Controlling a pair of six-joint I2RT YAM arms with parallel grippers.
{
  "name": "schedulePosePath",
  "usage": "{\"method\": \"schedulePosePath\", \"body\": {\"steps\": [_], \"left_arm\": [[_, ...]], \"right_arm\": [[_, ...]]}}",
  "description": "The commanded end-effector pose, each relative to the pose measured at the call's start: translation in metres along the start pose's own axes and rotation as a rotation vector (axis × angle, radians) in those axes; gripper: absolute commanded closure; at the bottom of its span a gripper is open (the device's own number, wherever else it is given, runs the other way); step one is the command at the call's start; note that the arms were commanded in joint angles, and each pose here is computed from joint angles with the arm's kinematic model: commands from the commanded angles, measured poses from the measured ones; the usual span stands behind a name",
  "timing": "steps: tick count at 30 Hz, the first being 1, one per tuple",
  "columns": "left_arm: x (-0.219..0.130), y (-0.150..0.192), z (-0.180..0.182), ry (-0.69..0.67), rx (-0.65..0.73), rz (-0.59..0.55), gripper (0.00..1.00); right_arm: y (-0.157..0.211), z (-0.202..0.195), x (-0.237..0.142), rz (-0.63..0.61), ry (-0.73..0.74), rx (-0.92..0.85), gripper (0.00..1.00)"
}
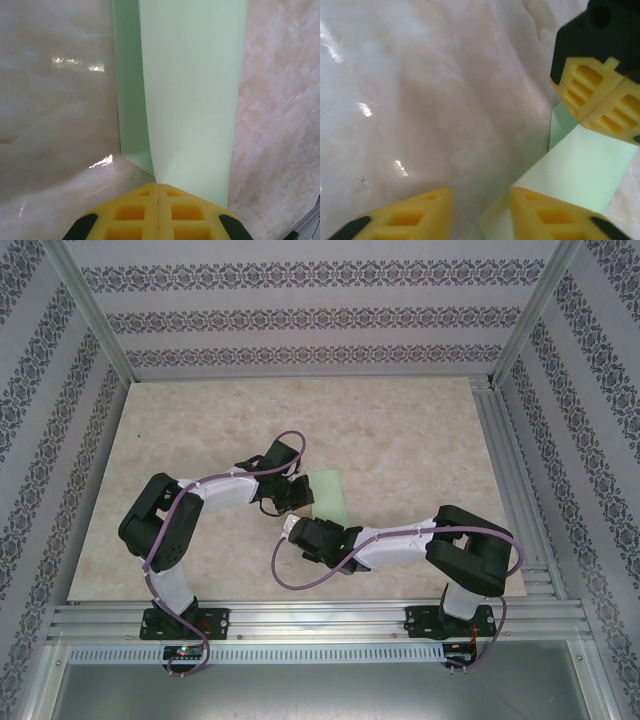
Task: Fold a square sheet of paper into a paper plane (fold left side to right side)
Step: Third fold the triangle at the center of the table.
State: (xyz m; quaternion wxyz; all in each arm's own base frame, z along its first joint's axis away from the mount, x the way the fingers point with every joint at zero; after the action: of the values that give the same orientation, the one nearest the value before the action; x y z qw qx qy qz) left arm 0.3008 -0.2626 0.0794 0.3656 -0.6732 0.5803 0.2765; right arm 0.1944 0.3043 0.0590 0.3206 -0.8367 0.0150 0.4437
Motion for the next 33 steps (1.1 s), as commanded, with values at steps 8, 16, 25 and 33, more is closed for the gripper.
{"method": "schedulePosePath", "body": {"steps": [8, 16, 25, 33], "left_arm": [[-0.011, -0.004, -0.012, -0.002, 0.033, -0.014, 1.00], [-0.045, -0.012, -0.021, -0.022, 0.108, -0.054, 0.84], [-0.068, -0.029, -0.019, -0.016, 0.106, -0.086, 0.64], [-0.021, -0.062, -0.046, 0.087, 0.174, -0.016, 0.81]], "right_arm": [[-0.008, -0.012, -0.011, -0.012, 0.044, 0.022, 1.00], [-0.011, -0.013, -0.019, -0.007, -0.052, 0.059, 1.00], [-0.013, -0.010, -0.016, 0.001, -0.127, 0.098, 1.00], [-0.010, -0.011, -0.012, 0.026, -0.147, 0.107, 1.00]]}}
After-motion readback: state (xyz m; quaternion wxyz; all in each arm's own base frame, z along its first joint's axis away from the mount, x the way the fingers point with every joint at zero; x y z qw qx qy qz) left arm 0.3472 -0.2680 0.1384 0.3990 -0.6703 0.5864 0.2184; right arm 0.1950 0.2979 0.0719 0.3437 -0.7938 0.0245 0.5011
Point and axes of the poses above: each hand's point on the last joint's axis, 136 mm out from that joint toward the fingers, its own x axis out along the fingers, its own z axis along the line the jaws close on, y = z × x, the point moved 4 cm from there along -x, back along the fingers, and after that the axes turned 10 degrees about x, right-handed, at the moved point
